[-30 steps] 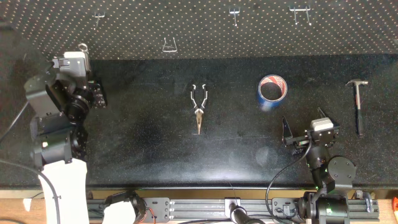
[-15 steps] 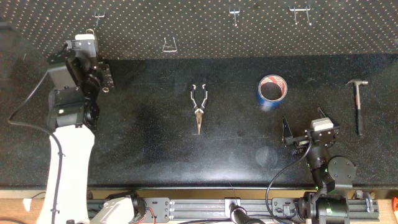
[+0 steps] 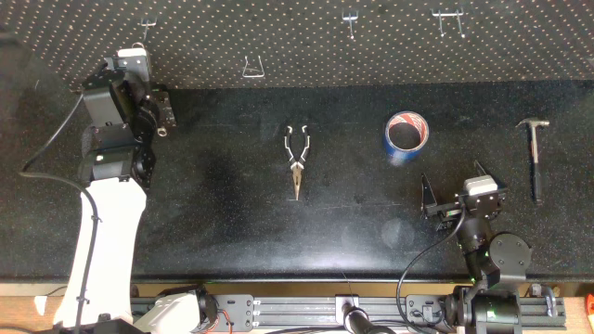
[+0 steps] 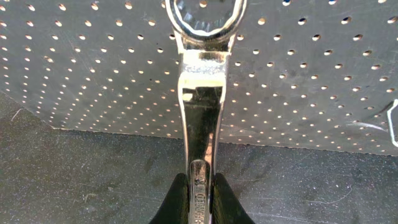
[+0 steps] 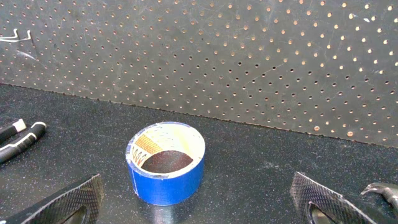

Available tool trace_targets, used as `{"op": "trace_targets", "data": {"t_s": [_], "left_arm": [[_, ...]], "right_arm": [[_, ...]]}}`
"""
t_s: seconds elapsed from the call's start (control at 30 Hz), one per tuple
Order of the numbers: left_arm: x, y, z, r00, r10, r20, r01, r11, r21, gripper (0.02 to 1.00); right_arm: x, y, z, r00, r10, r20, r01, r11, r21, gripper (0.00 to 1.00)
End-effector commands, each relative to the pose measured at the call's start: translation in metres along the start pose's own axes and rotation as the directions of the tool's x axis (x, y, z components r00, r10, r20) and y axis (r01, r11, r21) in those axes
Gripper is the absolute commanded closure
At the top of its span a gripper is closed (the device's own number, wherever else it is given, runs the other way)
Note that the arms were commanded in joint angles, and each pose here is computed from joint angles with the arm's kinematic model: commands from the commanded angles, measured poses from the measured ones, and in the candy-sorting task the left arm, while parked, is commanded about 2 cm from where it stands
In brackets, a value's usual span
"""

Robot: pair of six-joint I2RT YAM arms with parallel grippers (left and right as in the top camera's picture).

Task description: Place Tools Onto Pegboard

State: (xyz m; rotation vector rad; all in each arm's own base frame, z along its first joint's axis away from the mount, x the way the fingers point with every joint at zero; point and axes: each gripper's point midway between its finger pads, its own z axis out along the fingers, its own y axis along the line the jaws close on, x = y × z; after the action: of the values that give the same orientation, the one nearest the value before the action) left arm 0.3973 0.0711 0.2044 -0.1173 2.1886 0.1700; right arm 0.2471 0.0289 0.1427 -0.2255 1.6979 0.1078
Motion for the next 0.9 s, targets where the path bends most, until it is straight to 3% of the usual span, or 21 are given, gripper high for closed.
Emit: {"op": "trace_targets", "data": {"t_s": [0.03, 0.63, 0.67, 0.77, 0.83, 0.87, 0.9], "left_arm": [[-0.001, 0.004, 0.005, 1.0, -0.017, 0.001, 0.017, 1.0, -0.023, 0.987], [0.004, 0.002, 0.051, 1.0, -0.013, 0.007, 0.014, 1.0, -0.023, 0.98], [0.003, 0.002, 0.054, 1.0, -0.014, 0.015, 0.014, 1.0, -0.024, 0.921], [-0.002, 0.002, 0.06, 0.999, -0.014, 0.04, 0.015, 1.0, -0.026, 0.527], [-0.009, 0.003, 0.052, 0.998, -0.007, 0.061, 0.009, 0.999, -0.031, 0.251], [-0.011, 0.005, 0.04, 0.998, -0.007, 0.058, 0.009, 0.999, -0.039, 0.045], [-0.014, 0.006, 0.027, 0.999, -0.007, 0.052, 0.009, 0.999, -0.038, 0.023]], "right_arm": [[0.0, 0.002, 0.0, 1.0, 0.014, 0.005, -0.014, 1.0, -0.011, 0.02], [0.0, 0.002, 0.0, 1.0, 0.014, 0.005, -0.014, 1.0, -0.011, 0.02], [0.0, 0.002, 0.0, 1.0, 0.014, 0.005, -0.014, 1.0, -0.011, 0.02], [0.0, 0.002, 0.0, 1.0, 0.014, 0.005, -0.014, 1.0, -0.011, 0.02], [0.0, 0.002, 0.0, 1.0, 0.014, 0.005, -0.014, 1.0, -0.011, 0.02], [0.0, 0.002, 0.0, 1.0, 0.014, 0.005, -0.014, 1.0, -0.011, 0.02], [0.0, 0.002, 0.0, 1.0, 0.014, 0.005, -0.014, 1.0, -0.011, 0.02]]}}
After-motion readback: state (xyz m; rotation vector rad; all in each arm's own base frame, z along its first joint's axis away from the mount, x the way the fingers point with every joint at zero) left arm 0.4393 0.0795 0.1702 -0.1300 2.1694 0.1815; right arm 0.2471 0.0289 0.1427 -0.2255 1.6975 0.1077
